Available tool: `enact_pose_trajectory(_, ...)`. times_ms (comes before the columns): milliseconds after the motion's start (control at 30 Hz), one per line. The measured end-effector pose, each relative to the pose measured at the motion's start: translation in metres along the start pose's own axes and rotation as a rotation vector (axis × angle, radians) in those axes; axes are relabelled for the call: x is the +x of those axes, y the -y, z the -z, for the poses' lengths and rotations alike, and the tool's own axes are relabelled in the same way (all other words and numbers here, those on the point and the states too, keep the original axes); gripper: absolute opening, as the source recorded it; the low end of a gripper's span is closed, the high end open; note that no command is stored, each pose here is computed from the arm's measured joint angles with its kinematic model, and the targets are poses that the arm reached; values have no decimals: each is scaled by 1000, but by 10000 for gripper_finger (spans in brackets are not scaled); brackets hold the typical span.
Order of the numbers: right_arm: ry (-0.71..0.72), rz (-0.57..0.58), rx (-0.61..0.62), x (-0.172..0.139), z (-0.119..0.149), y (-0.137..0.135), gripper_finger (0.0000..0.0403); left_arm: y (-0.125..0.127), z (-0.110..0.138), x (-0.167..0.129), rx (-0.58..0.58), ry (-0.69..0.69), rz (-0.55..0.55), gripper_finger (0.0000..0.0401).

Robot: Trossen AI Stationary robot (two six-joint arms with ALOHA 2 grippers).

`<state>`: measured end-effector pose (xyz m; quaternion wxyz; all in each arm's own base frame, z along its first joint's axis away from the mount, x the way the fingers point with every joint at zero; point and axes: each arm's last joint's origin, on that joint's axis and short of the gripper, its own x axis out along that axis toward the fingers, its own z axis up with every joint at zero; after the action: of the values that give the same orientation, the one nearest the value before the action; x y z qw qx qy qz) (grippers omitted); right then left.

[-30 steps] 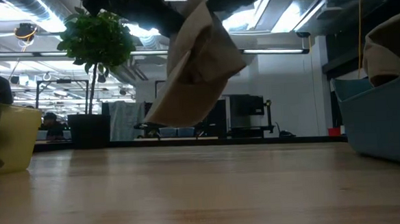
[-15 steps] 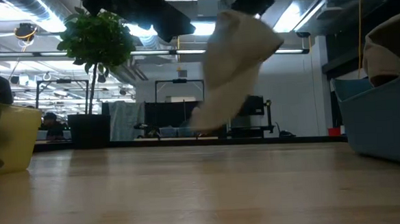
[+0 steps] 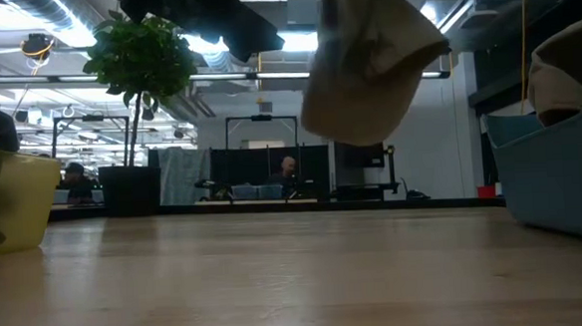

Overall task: Pick & Place hat
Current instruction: Put the brown cap into the blue bin

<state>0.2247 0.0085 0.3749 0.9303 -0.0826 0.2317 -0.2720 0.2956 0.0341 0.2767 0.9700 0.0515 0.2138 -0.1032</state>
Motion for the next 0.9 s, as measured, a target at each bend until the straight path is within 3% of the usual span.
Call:
enact_pose_trajectory(133,-14,60,62,-9,4,9,2,0,0,0,0,0,0,157)
enact_pose_trajectory(533,-87,60,203,-36,16,26,2,0,4,0,6,-39,5,157)
enact_pose_trajectory(733,-111,5,269,-65,10,34,2,1,7,0,10,-73,13,157)
enact_pose_trajectory(900,-221,-134,332,-88,10,38,2,1,8,-1,8,-81,15,157)
